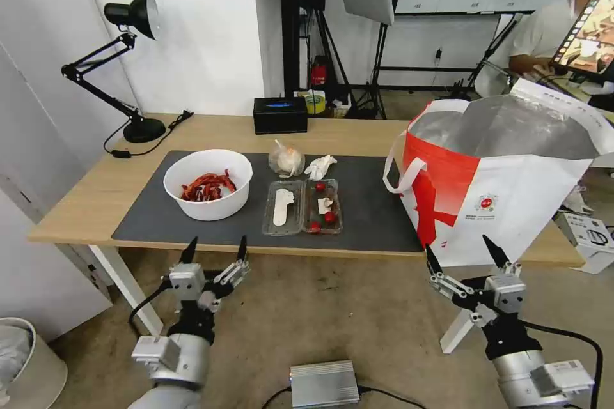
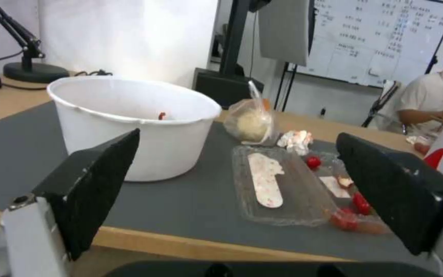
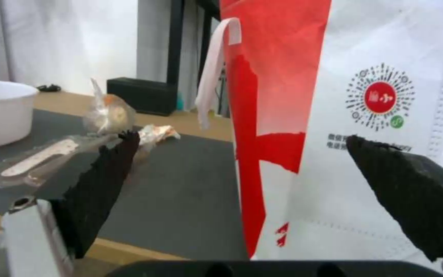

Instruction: Pick up the trash from the table and place it into the takeout bag.

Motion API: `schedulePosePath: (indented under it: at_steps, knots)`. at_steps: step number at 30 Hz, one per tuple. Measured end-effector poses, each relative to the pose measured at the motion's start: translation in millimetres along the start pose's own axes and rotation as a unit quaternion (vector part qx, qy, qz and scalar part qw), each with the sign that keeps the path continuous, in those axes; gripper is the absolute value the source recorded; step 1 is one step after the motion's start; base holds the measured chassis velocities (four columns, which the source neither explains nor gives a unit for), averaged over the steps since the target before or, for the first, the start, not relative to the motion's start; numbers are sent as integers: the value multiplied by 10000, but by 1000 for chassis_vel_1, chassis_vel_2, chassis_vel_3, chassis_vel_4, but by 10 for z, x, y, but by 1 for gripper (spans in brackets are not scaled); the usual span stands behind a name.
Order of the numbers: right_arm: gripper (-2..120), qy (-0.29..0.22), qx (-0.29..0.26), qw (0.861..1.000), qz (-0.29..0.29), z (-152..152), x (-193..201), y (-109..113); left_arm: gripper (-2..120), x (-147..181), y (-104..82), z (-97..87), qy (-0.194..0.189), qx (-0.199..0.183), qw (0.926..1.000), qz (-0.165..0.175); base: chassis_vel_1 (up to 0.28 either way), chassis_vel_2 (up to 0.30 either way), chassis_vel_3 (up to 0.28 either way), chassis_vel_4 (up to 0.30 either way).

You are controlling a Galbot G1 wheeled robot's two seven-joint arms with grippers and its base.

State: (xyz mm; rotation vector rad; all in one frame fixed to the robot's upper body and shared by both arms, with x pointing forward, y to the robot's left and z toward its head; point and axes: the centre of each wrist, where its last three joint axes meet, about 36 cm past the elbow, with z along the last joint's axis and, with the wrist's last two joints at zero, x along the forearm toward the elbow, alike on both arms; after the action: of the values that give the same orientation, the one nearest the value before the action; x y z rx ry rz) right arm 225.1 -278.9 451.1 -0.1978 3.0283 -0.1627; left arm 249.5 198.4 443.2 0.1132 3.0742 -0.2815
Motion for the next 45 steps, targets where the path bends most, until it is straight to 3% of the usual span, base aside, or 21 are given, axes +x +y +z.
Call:
schedulePosePath:
  at_steps: [25, 45]
  knots:
    - [100, -66, -642, 9972, -387, 149, -115, 180, 100, 69, 17, 51, 59, -80, 10000, -5, 0, 0, 0, 0]
    - [100, 28, -815, 9950, -569, 296, -233, 310, 100, 85, 34, 106, 160, -113, 9998, -24, 0, 0, 0, 0]
